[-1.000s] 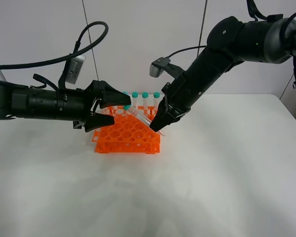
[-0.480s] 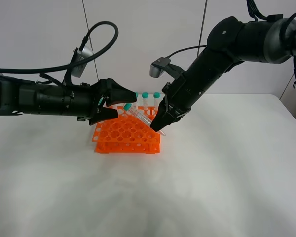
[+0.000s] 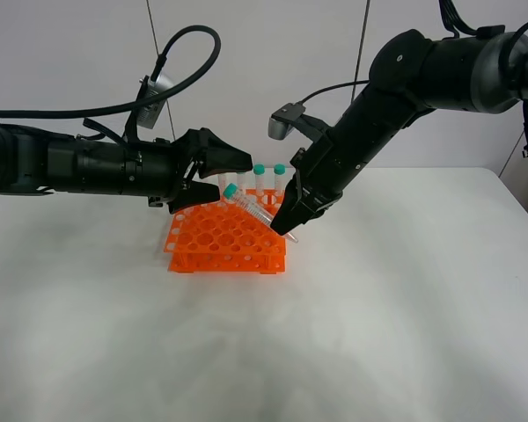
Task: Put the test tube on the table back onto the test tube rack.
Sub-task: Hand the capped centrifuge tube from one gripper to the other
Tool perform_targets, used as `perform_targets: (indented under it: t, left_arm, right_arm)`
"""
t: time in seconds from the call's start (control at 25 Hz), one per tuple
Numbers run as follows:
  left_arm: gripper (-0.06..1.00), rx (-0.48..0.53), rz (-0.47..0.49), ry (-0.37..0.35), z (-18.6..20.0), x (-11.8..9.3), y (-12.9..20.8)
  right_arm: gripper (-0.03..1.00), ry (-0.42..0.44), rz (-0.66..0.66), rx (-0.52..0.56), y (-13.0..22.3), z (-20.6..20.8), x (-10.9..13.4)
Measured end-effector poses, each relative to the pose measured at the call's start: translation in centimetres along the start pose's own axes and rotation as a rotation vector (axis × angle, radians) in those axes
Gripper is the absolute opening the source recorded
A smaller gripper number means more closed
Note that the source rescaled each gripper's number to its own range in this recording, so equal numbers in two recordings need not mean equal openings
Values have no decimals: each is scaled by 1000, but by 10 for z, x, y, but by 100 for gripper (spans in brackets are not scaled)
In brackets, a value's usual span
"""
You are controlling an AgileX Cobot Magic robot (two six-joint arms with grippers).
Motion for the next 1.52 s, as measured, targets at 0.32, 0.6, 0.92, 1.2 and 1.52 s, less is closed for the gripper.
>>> perform_targets:
  t: [0.32,0.6,0.92,1.2,1.52]
  left_arm:
    - [100,17,-25,-23,-10,-6,12]
    - [89,2,-25,-43,-10,-4,10]
    - [52,2,-22,-43,-10,-4,10]
    - [19,7,-19,-49,-10,-3,11]
    - [0,10,-8,-48,-10,-3,11]
  right_arm:
    - [0,5,-4,-1,0,0,-1]
    - [0,9,-4,-3,0,0,-1]
    - [0,10,-4,-3,0,0,-1]
    - [0,7,-4,-2,0,0,-1]
    - [0,8,-4,-2,0,0,-1]
Point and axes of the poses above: a point on each arm's last joint axis where the gripper is mounted, z pointing back along that axis away from the gripper, x along the wrist's bending axis when the last joint is at zero, y = z × x, the point moved 4 cm from there along -z, pointing out along that axis toward the gripper, and after that the axes turned 13 degrees about z, right-handed, at the moved point
